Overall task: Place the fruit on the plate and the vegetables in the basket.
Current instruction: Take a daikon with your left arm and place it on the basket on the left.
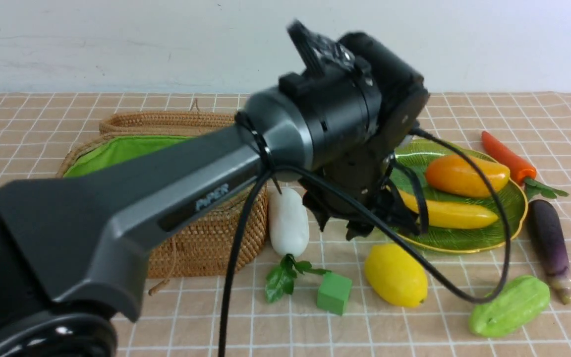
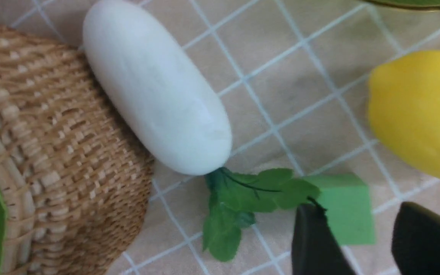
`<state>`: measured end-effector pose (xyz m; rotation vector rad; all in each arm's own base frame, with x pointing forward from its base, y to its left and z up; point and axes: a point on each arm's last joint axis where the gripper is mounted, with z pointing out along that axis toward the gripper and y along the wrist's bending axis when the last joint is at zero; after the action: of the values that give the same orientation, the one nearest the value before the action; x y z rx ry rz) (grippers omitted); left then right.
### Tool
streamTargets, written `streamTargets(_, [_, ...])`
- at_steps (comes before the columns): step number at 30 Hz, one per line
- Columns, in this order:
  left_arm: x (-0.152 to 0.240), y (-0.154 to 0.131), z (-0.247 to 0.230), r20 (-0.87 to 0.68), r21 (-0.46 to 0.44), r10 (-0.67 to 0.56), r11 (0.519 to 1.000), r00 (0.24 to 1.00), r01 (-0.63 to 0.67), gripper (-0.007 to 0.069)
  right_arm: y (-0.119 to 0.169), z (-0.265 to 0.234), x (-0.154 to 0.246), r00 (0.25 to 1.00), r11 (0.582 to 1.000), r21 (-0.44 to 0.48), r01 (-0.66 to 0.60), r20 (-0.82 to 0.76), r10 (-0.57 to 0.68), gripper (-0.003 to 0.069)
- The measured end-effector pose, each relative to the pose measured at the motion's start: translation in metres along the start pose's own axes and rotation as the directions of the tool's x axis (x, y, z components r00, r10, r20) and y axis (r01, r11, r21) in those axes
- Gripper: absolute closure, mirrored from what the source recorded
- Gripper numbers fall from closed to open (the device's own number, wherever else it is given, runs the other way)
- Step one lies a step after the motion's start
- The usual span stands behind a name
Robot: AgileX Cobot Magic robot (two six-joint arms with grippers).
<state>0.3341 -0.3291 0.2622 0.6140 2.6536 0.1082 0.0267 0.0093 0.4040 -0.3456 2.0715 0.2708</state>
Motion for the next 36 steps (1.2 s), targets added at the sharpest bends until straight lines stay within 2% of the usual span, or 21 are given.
streamTargets(5, [-0.002, 0.004, 0.039, 0.023, -0.189, -0.050, 0.981, 0.998, 0.053, 0.0050, 0.002, 0.000, 0.000, 1.000, 1.000, -0.026, -0.011, -0.002, 0.011, 0.0423])
streamTargets(8, [-0.001, 0.003, 0.056, 0.024, -0.240, -0.047, 0.969, 0.999, 0.052, 0.0013, 0.003, 0.000, 0.000, 1.000, 0.999, -0.036, -0.014, -0.003, 0.014, 0.0423])
streamTargets(17, [0.004, -0.003, 0.097, 0.010, -0.311, 0.012, 0.950, 1.000, -0.008, 0.0063, 0.005, 0.000, 0.001, 1.000, 0.999, -0.054, -0.007, -0.010, 0.007, 0.0423])
streamTargets(22, [0.005, -0.007, 0.105, 0.005, -0.287, 0.007, 0.958, 1.000, -0.005, 0.0095, 0.007, 0.000, 0.002, 1.000, 0.997, -0.077, 0.018, -0.016, -0.019, 0.0422])
streamTargets(25, [0.005, -0.010, 0.106, 0.012, -0.258, -0.001, 0.966, 1.000, 0.004, 0.0134, 0.007, 0.000, 0.002, 1.000, 0.997, -0.080, 0.018, -0.018, -0.019, 0.0421])
streamTargets(27, [0.004, -0.012, 0.107, 0.025, -0.226, -0.008, 0.974, 1.000, 0.013, 0.0200, 0.007, 0.000, 0.002, 1.000, 0.996, -0.082, 0.019, -0.018, -0.021, 0.0421])
streamTargets(28, [0.004, -0.014, 0.107, 0.027, -0.207, -0.016, 0.978, 1.000, 0.021, 0.0265, 0.007, 0.000, 0.002, 1.000, 0.996, -0.083, 0.020, -0.018, -0.022, 0.0421])
streamTargets(31, [0.004, -0.016, 0.108, 0.031, -0.186, -0.023, 0.982, 0.999, 0.028, 0.0389, 0.008, 0.000, 0.002, 1.000, 0.996, -0.084, 0.020, -0.018, -0.021, 0.0423])
streamTargets(32, [0.003, -0.016, 0.108, 0.033, -0.182, -0.024, 0.983, 0.999, 0.029, 0.0496, 0.008, 0.000, 0.002, 1.000, 0.996, -0.084, 0.020, -0.020, -0.022, 0.0423])
streamTargets(34, [0.003, -0.016, 0.108, 0.036, -0.184, -0.018, 0.983, 0.999, 0.025, 0.0603, 0.008, 0.000, 0.002, 1.000, 0.996, -0.084, 0.020, -0.020, -0.022, 0.0423])
streamTargets(36, [0.002, -0.016, 0.106, 0.042, -0.189, -0.007, 0.982, 0.999, 0.015, 0.0638, 0.008, 0.000, 0.002, 1.000, 0.996, -0.084, 0.020, -0.020, -0.022, 0.0423])
